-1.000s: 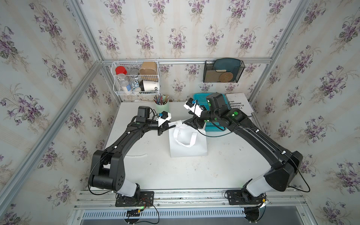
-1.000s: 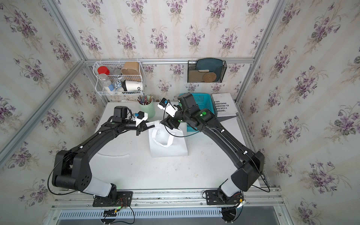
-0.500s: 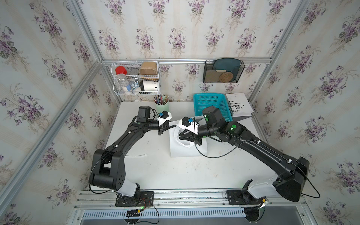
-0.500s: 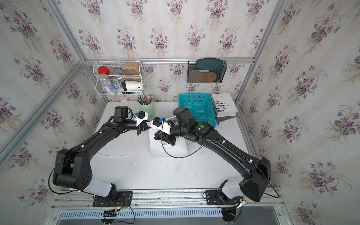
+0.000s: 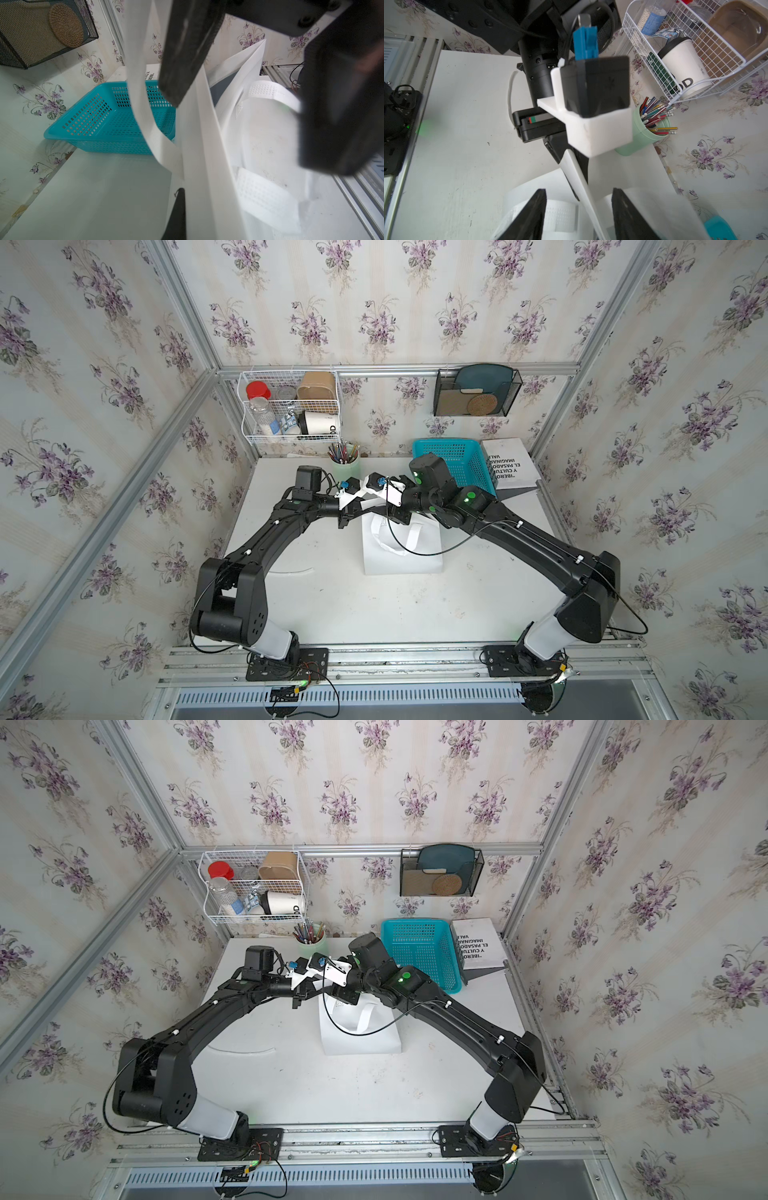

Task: Place the ice pack in the delivery bag
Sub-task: Close the delivery bag at the center of the board.

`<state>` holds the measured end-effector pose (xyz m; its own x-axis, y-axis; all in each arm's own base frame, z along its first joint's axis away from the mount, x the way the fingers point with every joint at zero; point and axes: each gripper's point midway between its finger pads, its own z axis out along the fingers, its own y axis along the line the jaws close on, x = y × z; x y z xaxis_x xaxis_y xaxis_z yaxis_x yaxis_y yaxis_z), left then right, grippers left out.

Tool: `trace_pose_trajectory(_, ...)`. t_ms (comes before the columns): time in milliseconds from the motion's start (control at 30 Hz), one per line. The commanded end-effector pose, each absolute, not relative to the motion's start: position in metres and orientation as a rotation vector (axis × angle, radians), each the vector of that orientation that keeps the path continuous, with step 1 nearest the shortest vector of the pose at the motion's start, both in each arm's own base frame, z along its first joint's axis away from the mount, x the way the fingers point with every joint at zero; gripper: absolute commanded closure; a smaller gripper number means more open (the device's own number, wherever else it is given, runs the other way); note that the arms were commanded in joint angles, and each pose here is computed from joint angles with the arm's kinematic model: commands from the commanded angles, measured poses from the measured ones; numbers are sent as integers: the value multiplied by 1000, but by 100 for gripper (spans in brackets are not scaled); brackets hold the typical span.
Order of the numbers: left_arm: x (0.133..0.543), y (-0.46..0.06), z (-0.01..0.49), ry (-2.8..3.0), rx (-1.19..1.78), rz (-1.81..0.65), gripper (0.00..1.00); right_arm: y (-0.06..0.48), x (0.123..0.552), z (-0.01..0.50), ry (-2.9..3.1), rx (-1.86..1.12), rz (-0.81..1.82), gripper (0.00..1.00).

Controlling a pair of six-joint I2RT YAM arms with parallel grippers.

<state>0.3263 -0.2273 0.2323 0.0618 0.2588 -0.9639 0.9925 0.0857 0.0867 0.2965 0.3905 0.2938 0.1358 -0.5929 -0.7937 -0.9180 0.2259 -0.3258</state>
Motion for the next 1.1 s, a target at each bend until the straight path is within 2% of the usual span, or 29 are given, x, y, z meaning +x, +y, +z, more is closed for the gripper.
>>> trace_pose_trajectory(0,323,-229,239,1340,1367,-956,100,381,301,281,1588,-1511,341,45)
trace_pose_trajectory(100,323,-228,238,1346,1366,-953,100,381,295,277,1594,-1567,354,52)
trace_pose_trajectory(333,325,-229,241,1342,1363,-948,100,376,275,261,1661,-1644,435,60)
trace_pose_trajectory(500,326,-229,242,1342,1359,-951,100,379,274,251,1723,-1657,472,69)
trace_pose_trajectory(767,324,-228,243,1338,1359,-944,100,377,284,242,1780,-1633,431,67)
trace_pose_trajectory(933,323,-229,244,1336,1358,-939,100,384,295,257,1820,-1551,429,73)
trace_pose_trajectory(1067,321,-228,242,1339,1361,-935,100,384,300,284,1726,-1472,427,56)
